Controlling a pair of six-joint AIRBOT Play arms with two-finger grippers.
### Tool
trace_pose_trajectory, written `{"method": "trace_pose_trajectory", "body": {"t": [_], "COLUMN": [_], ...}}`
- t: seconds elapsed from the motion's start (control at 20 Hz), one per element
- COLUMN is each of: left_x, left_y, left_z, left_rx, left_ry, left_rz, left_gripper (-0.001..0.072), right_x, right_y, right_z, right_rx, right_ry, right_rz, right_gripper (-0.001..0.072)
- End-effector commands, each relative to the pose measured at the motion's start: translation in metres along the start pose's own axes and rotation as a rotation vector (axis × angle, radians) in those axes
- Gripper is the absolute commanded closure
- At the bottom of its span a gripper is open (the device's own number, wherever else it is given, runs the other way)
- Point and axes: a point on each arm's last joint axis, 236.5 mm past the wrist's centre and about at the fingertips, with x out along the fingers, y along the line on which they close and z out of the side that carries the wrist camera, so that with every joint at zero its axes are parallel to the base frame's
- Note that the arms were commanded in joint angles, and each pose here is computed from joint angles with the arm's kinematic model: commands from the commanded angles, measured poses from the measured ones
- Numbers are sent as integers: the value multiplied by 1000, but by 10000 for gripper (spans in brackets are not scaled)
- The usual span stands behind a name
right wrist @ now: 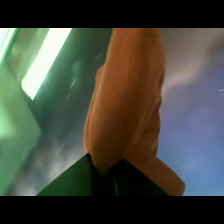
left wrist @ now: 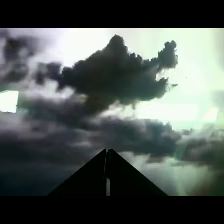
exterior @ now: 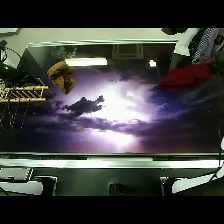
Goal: Fold the clothes and pants, and hang the long-sleeved shirts on hangers.
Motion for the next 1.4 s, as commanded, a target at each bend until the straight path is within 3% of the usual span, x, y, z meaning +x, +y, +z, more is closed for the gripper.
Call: {"method": "trace_pose_trajectory", "body": {"t": [0.0, 0.2, 0.45, 1.05, 1.35], "left_x": [0, 0, 0, 0, 0], "left_y": [1, 1, 1, 4, 4], "left_z": [0, -1, -1, 0, 0], "left_rx": [-2, -2, -2, -3, -3], "left_ry": [0, 4, 3, 2, 2], "left_rz": [1, 1, 1, 15, 15], "left_gripper": [692, 692, 692, 693, 692], "right_x": [-35, -80, -109, -157, -172], "right_y": [-57, -129, -207, -327, -353], "right_z": [44, 54, 13, -122, -154], "right_rx": [160, 196, 124, 76, 49], "right_ry": [-72, -69, 70, 294, 404], "right_rz": [-72, -263, -559, -955, -1052], "right_gripper": [683, 685, 686, 683, 682]}}
